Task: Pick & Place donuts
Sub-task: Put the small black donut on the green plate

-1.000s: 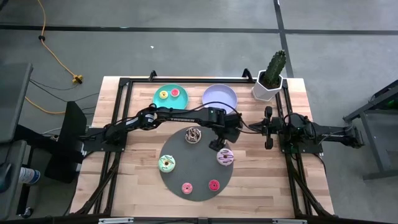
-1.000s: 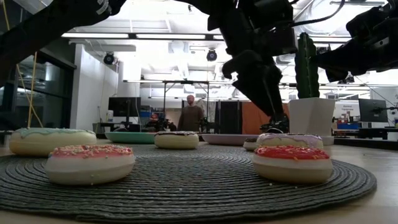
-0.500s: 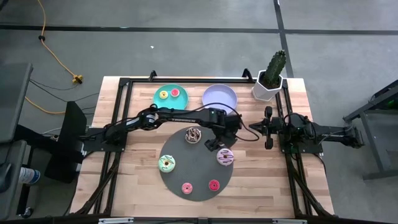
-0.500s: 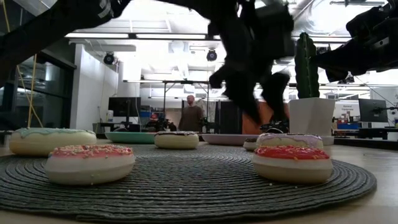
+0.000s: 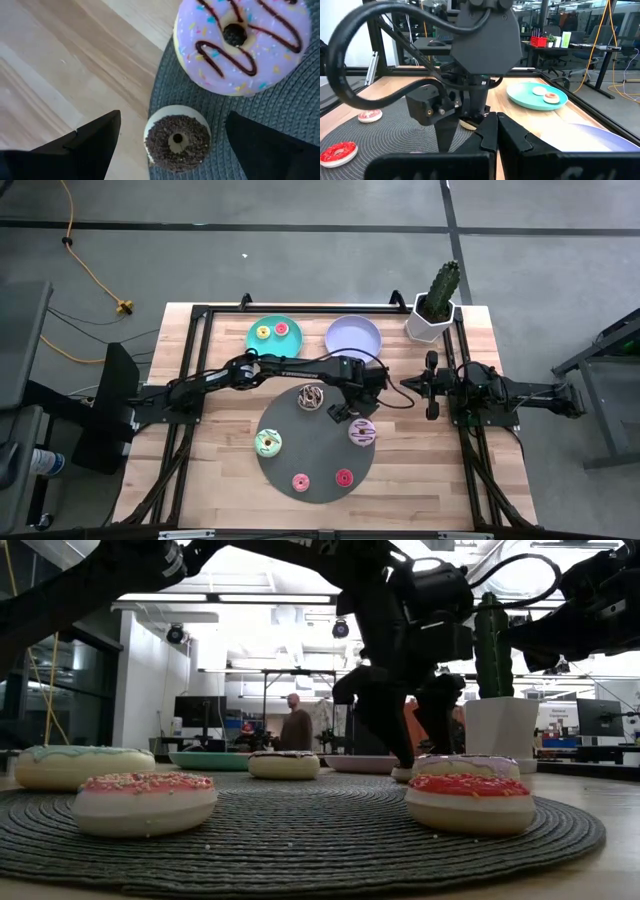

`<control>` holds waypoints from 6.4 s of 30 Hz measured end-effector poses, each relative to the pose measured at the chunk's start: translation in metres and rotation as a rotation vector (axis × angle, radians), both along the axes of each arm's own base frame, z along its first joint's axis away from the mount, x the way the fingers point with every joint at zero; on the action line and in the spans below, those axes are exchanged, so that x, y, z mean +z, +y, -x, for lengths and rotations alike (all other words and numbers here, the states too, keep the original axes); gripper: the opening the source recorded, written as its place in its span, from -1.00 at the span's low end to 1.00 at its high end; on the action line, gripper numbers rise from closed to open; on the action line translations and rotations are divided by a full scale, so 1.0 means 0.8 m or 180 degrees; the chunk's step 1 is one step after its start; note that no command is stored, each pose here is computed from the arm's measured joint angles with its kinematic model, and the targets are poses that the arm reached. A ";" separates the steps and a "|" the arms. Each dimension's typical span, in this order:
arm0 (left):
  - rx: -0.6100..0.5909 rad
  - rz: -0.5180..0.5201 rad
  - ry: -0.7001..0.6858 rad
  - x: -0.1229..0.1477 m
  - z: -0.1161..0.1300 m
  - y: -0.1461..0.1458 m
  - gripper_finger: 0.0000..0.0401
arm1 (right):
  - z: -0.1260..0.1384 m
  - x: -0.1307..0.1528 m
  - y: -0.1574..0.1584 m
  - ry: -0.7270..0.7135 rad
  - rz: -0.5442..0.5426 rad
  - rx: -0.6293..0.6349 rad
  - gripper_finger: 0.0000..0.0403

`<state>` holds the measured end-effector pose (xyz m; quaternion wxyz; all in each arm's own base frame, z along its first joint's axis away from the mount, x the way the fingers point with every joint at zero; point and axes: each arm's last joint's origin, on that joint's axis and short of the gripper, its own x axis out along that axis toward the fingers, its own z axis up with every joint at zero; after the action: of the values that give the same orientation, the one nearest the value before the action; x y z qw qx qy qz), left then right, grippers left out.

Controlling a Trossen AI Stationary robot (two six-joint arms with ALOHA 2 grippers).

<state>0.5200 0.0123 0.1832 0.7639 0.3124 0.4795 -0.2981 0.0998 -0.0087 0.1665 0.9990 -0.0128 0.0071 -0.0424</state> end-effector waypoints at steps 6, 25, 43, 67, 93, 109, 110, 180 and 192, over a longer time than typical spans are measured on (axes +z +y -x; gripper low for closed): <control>0.0046 -0.0044 0.0027 0.000 0.001 0.008 0.74 | 0.000 0.000 0.000 -0.0001 0.0000 0.0000 -1.00; 0.0068 -0.0057 0.0221 -0.025 0.000 0.013 0.74 | 0.000 0.000 0.000 -0.0001 0.0000 -0.0001 -1.00; 0.0088 -0.0038 0.0237 -0.027 0.000 0.013 0.37 | 0.000 0.000 0.000 -0.0002 0.0000 0.0000 -1.00; 0.0364 -0.0056 0.0251 -0.023 -0.001 0.015 0.04 | 0.000 0.000 0.000 -0.0001 0.0000 0.0000 -1.00; 0.2226 0.0796 0.0567 0.073 0.046 0.069 0.04 | -0.001 -0.001 0.000 0.0031 -0.0003 -0.0003 -1.00; 0.2956 0.1398 0.0997 0.102 0.098 0.159 0.04 | -0.001 -0.001 0.000 0.0045 -0.0004 0.0000 -1.00; 0.2984 0.1407 0.1022 0.105 0.102 0.163 0.04 | -0.001 -0.001 0.000 0.0045 -0.0004 -0.0001 -1.00; 0.7011 0.1038 -0.0184 0.260 0.294 0.248 0.04 | -0.001 -0.001 0.000 0.0044 -0.0004 0.0000 -1.00; 0.7468 0.0993 0.0284 0.134 0.310 0.183 0.04 | -0.001 -0.001 0.000 0.0044 -0.0004 0.0000 -1.00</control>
<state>0.2722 0.1587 0.2902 0.5829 -0.4258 0.4577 0.5190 0.1007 -0.0088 0.1654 0.9989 -0.0124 0.0140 -0.0424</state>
